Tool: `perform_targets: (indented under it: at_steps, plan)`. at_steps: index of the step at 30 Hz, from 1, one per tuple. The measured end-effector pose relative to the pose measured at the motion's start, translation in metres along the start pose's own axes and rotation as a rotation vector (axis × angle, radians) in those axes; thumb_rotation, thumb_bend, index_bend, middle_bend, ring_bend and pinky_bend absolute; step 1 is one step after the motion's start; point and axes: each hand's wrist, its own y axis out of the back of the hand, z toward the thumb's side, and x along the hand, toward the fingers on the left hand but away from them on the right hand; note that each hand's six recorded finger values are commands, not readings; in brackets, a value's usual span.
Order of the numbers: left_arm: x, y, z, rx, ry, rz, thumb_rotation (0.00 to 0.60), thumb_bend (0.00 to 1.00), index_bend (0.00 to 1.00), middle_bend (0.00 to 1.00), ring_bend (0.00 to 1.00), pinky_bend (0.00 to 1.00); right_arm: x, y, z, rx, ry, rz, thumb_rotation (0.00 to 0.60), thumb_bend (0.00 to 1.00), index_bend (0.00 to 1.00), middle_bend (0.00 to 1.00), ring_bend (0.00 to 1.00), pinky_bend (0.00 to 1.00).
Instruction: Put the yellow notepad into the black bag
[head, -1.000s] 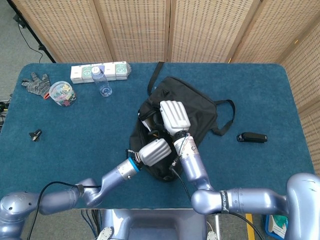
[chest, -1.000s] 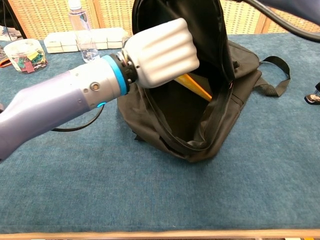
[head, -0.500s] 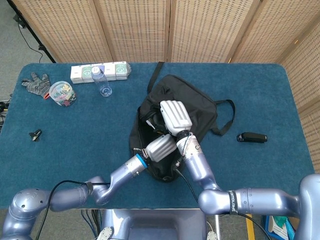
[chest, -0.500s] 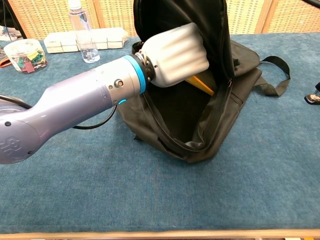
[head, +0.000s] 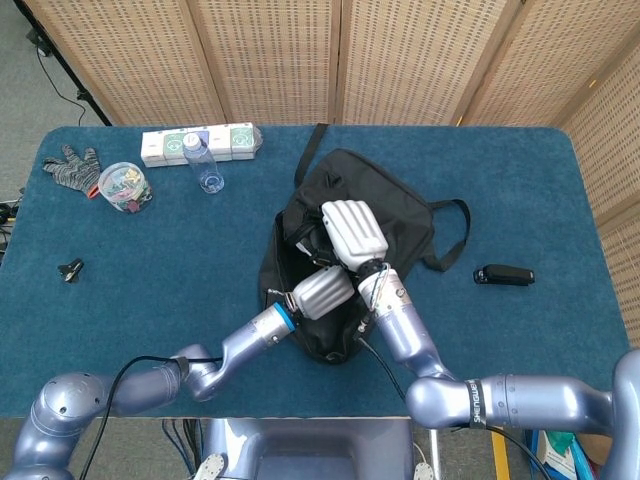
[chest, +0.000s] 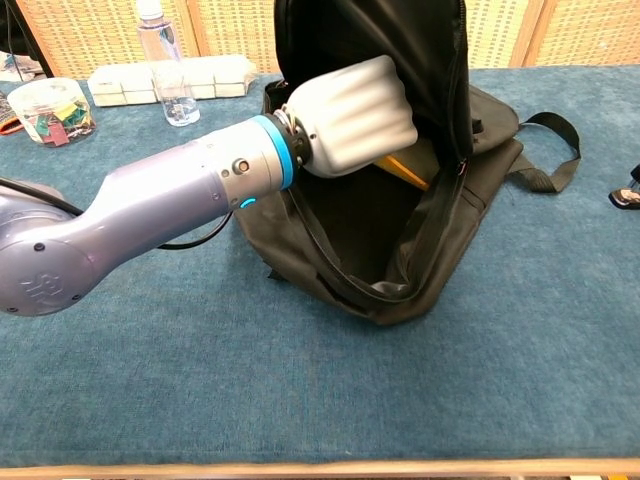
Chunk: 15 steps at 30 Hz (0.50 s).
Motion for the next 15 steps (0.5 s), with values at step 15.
perform_targets:
  at_steps: [15]
  plan:
    - [-0.037, -0.003, -0.015, -0.066, -0.011, 0.074, 0.600, 0.00, 0.00, 0.00, 0.00, 0.42, -0.009, 0.006, -0.026, 0.050, -0.046, -0.045, 0.600, 0.64, 0.58, 0.56, 0.55, 0.85]
